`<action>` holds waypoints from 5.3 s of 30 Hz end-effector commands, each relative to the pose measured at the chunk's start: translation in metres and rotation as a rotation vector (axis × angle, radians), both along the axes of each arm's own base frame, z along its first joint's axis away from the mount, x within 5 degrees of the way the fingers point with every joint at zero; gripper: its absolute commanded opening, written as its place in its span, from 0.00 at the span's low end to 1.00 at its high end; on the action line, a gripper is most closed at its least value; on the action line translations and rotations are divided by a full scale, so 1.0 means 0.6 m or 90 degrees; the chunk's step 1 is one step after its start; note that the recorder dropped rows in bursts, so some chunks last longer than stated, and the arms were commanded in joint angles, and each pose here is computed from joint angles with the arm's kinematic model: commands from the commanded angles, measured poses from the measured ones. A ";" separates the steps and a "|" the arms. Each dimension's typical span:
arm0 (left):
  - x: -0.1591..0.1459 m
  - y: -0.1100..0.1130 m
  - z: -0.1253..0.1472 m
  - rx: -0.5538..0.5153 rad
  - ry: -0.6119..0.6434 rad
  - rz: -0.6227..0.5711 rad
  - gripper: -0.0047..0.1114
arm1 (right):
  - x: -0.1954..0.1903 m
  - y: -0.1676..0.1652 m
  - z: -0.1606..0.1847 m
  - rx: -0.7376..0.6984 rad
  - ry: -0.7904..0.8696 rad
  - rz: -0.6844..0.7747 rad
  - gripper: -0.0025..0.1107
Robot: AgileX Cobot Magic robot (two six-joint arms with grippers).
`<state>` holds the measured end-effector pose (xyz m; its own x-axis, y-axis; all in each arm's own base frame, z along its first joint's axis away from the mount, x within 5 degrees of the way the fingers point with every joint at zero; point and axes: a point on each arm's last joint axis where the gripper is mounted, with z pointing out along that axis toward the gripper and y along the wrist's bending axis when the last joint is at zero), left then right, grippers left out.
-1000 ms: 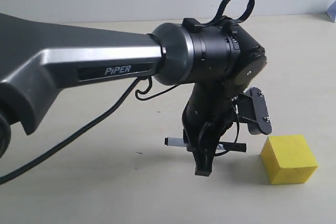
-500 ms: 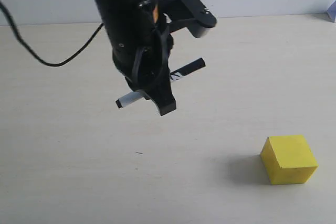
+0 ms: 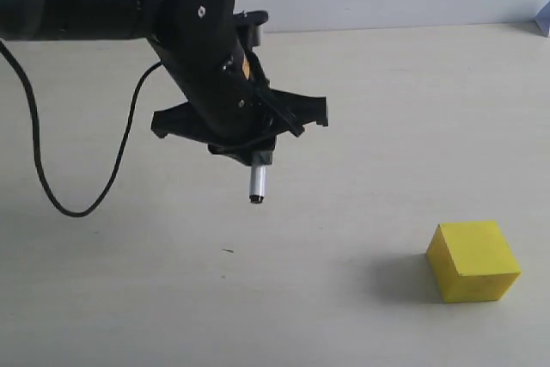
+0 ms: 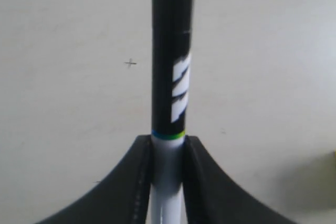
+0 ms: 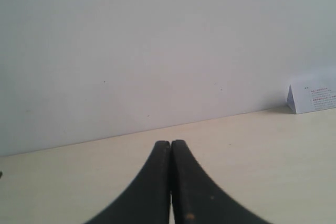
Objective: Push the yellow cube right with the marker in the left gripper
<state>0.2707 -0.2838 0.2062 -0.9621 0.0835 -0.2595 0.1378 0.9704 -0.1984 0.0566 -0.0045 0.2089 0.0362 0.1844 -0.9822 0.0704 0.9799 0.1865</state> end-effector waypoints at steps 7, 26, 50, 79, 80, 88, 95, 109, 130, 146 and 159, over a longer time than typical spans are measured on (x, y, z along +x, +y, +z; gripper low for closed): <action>0.019 -0.006 -0.095 0.034 0.056 0.051 0.04 | -0.001 0.000 -0.002 -0.001 -0.003 0.001 0.02; 0.046 -0.020 -0.121 -0.028 0.146 0.045 0.04 | -0.001 0.000 -0.002 -0.001 -0.004 0.001 0.02; 0.078 -0.008 -0.112 0.006 0.154 0.050 0.04 | -0.001 0.000 -0.002 -0.001 -0.004 0.001 0.02; 0.079 -0.006 -0.139 0.031 0.165 0.042 0.04 | -0.001 0.000 -0.002 -0.001 -0.004 0.001 0.02; 0.079 -0.007 -0.143 0.032 0.167 0.042 0.04 | -0.001 0.000 -0.002 -0.001 -0.004 0.001 0.02; 0.079 -0.007 -0.152 0.037 0.172 0.043 0.04 | -0.001 0.000 -0.002 -0.001 -0.004 0.001 0.02; 0.079 -0.006 -0.151 0.037 0.172 0.041 0.04 | -0.001 0.000 -0.002 -0.001 -0.004 0.001 0.02; 0.079 -0.007 -0.151 0.036 0.173 0.042 0.19 | -0.001 0.000 -0.002 -0.001 -0.004 0.001 0.02; 0.082 -0.009 -0.136 0.025 0.179 0.039 0.43 | -0.001 0.000 -0.002 -0.001 -0.003 0.001 0.02; 0.057 0.001 0.070 0.050 -0.021 -0.103 0.04 | -0.001 0.000 -0.002 -0.001 -0.003 0.001 0.02; -0.175 0.110 0.160 -0.075 -0.291 -0.181 0.04 | -0.001 0.000 -0.002 -0.001 -0.003 0.001 0.02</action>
<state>0.1935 -0.2343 0.2918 -0.7418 0.2797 -0.6095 0.4385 0.8899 -0.1254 0.0566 -0.0045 0.2089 0.0362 0.1844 -0.9822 0.0704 0.9799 0.1865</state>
